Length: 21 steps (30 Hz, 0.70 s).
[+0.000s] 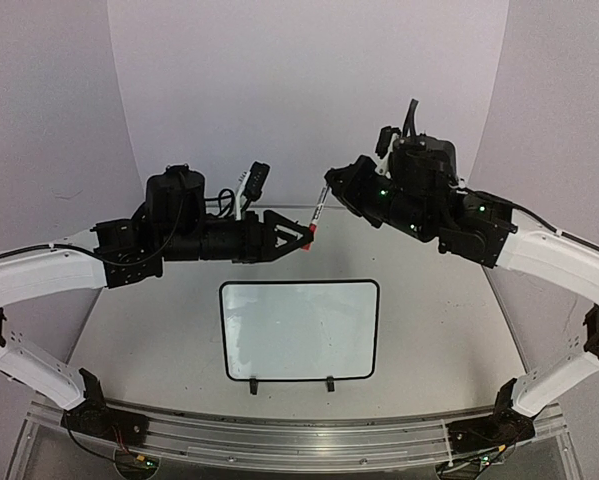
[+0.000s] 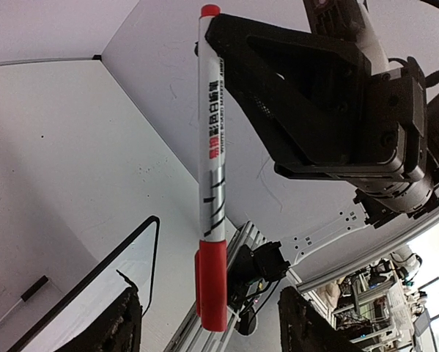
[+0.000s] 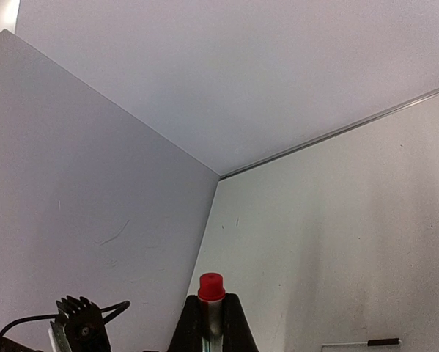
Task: Write a sentence on the whiteboard
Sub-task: Pass from the right arm to the left
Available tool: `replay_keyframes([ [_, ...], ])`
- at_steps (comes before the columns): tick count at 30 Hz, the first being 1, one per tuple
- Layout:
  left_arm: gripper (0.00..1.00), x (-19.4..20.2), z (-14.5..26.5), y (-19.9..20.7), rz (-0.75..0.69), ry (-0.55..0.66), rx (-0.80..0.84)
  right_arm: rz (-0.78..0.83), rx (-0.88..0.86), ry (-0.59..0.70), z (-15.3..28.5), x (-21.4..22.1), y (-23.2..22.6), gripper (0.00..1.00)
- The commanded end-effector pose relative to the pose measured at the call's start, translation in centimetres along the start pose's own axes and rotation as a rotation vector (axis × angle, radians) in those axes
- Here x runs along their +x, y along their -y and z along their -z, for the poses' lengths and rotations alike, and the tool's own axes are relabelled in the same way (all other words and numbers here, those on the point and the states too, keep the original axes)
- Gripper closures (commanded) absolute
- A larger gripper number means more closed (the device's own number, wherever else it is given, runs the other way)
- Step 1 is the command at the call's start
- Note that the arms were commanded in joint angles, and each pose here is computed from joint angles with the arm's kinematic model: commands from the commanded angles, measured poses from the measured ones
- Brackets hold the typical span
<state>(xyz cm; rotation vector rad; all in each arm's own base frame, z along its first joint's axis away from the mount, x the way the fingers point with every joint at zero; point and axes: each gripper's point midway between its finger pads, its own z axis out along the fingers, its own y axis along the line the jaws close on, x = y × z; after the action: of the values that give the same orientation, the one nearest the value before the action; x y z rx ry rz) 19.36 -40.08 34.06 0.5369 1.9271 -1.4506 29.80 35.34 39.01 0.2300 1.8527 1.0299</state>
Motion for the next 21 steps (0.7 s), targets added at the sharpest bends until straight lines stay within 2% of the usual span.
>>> replay_keyframes([
  [1,0.48,-0.7,-0.6,1.7,-0.001,0.003,0.073,-0.040,-0.037,0.058,0.3,-1.6,-1.6,1.00],
  [10,0.81,-0.8,-1.0,1.2,0.005,0.014,0.057,-0.032,-0.014,0.044,0.1,-0.8,-0.7,1.00],
  [21,0.82,-0.4,-2.2,0.8,0.015,-0.006,0.060,-0.027,0.046,0.014,1.6,-0.1,1.8,1.00],
])
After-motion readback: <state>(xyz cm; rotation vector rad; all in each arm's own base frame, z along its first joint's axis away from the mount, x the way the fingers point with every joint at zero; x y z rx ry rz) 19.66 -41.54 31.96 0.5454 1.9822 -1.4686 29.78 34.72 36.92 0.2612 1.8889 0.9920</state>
